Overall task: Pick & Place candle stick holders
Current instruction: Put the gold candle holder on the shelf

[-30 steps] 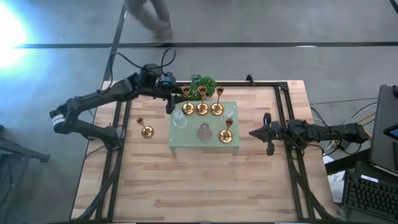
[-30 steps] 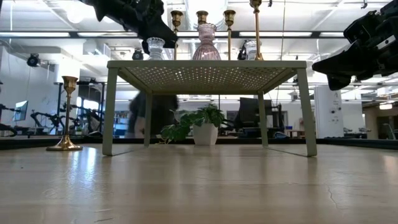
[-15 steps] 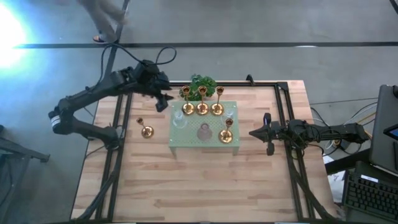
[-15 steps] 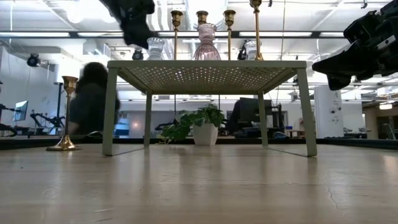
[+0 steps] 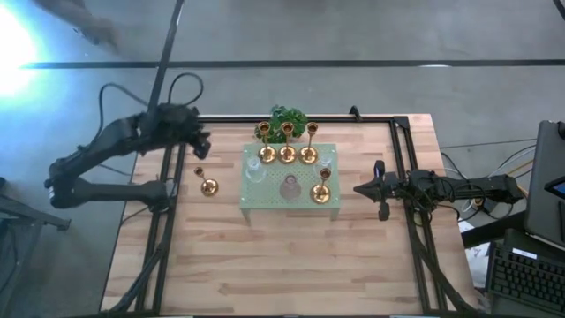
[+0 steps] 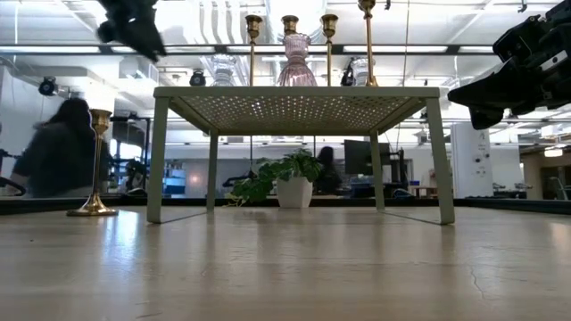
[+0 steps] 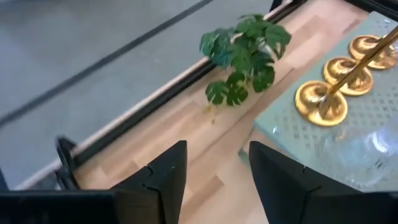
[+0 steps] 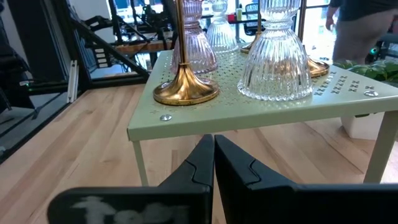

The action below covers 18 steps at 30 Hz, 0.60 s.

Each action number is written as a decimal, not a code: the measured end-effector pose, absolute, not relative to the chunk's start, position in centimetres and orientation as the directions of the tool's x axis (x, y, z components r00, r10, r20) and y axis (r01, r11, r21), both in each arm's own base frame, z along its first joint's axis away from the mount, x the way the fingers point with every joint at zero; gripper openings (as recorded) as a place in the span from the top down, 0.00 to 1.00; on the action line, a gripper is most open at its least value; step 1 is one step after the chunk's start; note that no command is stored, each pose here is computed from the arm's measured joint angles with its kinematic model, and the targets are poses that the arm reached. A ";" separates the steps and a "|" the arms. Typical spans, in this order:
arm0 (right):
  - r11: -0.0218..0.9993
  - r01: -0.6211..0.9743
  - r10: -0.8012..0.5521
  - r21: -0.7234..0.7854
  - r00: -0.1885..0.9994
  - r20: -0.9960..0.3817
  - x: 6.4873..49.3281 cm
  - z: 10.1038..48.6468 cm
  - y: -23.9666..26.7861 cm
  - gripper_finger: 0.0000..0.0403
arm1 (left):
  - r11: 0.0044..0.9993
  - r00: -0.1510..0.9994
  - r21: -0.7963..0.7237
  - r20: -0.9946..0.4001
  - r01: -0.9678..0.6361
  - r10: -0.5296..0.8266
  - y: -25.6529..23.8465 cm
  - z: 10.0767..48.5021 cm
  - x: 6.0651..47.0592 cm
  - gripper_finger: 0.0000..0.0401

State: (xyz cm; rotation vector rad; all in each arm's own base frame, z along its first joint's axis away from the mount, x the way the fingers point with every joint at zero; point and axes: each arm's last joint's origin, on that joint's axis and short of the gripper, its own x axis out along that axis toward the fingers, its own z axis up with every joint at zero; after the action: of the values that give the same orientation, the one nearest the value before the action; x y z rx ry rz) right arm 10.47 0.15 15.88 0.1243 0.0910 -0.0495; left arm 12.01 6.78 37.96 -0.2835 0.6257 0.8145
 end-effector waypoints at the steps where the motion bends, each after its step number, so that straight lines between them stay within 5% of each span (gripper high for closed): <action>1: 0.991 0.055 -0.044 0.121 0.995 -0.094 10.5 15.9 0.2 0.98 | 0.649 0.522 -0.022 -0.616 -0.760 0.590 6.4 37.4 11.5 0.56; 18: 0.991 0.055 -0.044 0.121 0.995 -0.094 10.5 15.9 0.2 0.98 | 0.626 0.671 -0.357 -0.636 -0.693 0.381 1.5 30.6 10.3 0.59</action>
State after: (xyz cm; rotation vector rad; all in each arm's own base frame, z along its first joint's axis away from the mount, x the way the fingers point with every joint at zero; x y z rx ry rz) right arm 10.47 0.15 15.87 0.1243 0.0913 -0.0495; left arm 10.30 1.45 30.61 -0.6295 0.5454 0.6518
